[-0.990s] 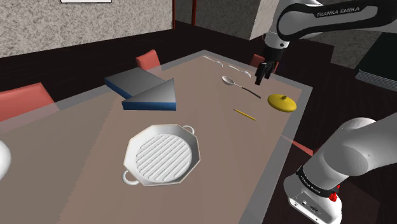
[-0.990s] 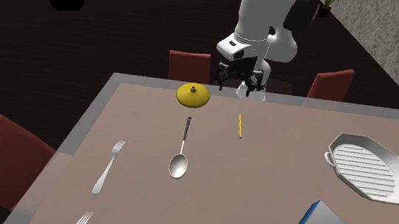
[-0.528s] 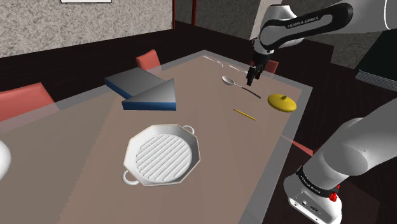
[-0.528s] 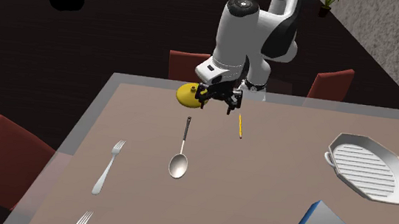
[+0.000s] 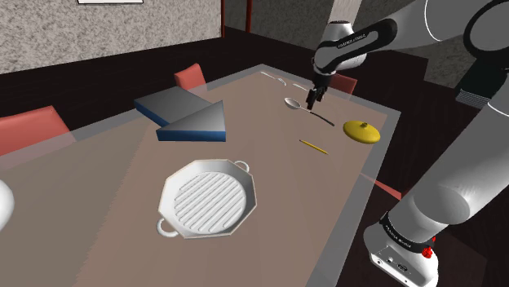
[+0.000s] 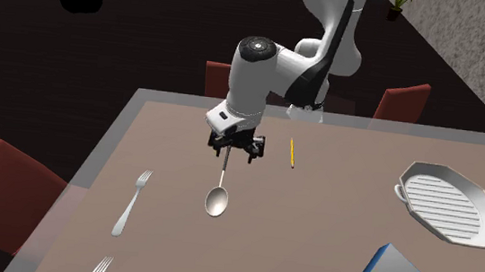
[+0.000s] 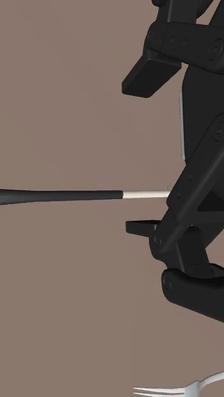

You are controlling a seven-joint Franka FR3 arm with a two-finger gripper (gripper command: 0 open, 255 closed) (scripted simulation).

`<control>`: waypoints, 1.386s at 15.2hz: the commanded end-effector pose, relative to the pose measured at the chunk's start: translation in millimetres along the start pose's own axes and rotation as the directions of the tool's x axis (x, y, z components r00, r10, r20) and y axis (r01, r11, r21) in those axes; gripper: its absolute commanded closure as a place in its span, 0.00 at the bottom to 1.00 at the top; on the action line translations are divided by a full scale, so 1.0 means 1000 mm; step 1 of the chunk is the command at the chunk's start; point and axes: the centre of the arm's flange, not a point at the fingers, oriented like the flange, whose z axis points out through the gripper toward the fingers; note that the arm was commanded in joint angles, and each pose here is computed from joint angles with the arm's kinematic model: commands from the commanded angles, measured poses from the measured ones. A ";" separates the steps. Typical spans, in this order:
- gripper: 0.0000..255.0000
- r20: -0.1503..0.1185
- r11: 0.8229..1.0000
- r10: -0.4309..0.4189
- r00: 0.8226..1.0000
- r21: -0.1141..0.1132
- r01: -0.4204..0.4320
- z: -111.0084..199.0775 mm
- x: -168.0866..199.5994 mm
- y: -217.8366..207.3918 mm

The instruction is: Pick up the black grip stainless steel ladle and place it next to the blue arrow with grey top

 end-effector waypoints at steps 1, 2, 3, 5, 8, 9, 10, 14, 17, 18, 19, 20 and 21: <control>0.00 -0.004 1.000 -0.014 1.000 -0.011 0.014 0.014 0.016 0.011; 0.00 -0.006 1.000 -0.021 1.000 -0.017 0.020 0.021 0.024 0.018; 0.00 -0.006 1.000 -0.021 1.000 -0.017 0.020 0.021 0.024 0.018; 0.00 -0.006 1.000 -0.021 1.000 -0.017 0.020 0.032 0.025 0.018; 0.00 -0.006 1.000 -0.021 1.000 -0.017 0.020 0.048 0.025 0.018; 0.00 -0.006 1.000 -0.021 1.000 -0.017 0.020 0.053 0.025 0.018; 0.00 -0.006 1.000 -0.021 1.000 -0.017 0.020 0.061 0.025 0.018; 0.00 -0.006 1.000 -0.021 1.000 -0.017 0.020 0.061 0.025 0.018; 0.00 -0.006 1.000 -0.021 1.000 -0.017 0.020 0.061 0.025 0.018; 0.00 -0.006 1.000 -0.021 1.000 -0.017 0.020 0.061 0.025 0.018; 1.00 -0.006 1.000 -0.021 1.000 -0.017 0.020 0.061 0.025 0.018; 1.00 -0.006 1.000 -0.021 1.000 -0.017 0.020 0.061 0.025 0.018; 1.00 -0.006 1.000 -0.021 1.000 -0.017 0.020 0.061 0.025 0.018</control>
